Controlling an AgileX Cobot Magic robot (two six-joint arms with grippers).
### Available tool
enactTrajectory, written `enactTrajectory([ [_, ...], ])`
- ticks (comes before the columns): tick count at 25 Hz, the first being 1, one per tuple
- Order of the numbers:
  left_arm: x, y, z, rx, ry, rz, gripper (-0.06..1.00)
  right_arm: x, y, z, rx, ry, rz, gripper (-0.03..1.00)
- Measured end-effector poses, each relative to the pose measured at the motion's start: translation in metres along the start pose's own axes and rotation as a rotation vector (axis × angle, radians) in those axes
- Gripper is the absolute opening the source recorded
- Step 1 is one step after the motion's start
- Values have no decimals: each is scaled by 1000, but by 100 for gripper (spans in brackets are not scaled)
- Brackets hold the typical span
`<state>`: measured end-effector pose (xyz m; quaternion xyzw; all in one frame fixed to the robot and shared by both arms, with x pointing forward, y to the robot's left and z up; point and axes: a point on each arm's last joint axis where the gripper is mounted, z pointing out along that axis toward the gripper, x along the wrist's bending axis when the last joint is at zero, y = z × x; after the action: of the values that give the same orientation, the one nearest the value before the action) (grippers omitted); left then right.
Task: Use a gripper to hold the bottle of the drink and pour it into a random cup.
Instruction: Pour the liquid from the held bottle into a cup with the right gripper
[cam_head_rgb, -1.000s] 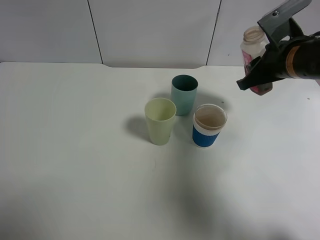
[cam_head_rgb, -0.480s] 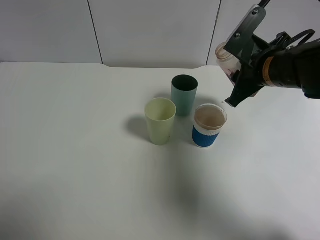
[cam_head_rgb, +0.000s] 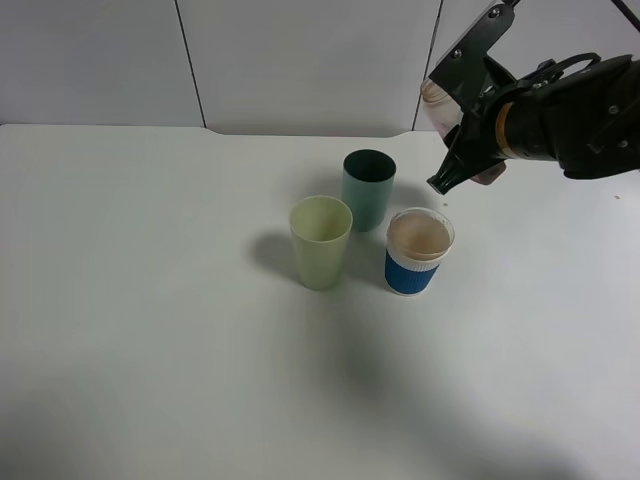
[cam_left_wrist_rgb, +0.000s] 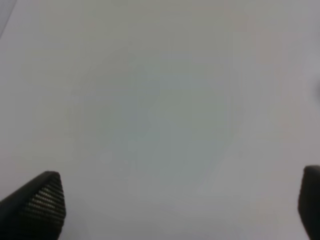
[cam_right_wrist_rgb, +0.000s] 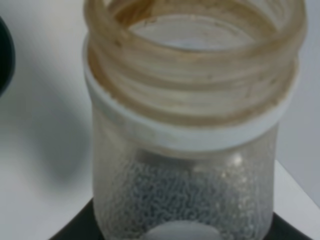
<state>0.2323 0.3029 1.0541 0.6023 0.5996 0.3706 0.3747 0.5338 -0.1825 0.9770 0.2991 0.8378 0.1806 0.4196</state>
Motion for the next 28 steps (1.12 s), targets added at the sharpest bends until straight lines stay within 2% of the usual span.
enactTrajectory([
  [6, 0, 0, 0, 0, 0, 0, 93, 3, 8, 10, 27, -59, -101, 36],
  [11, 0, 0, 0, 0, 0, 0, 93, 6, 15, 11, 27, -76, -208, 36],
  [18, 0, 0, 0, 0, 0, 0, 93, 9, 19, 7, 43, -128, -288, 36],
  [28, 0, 0, 0, 0, 0, 0, 93, 29, 18, 15, 83, -132, -404, 36],
])
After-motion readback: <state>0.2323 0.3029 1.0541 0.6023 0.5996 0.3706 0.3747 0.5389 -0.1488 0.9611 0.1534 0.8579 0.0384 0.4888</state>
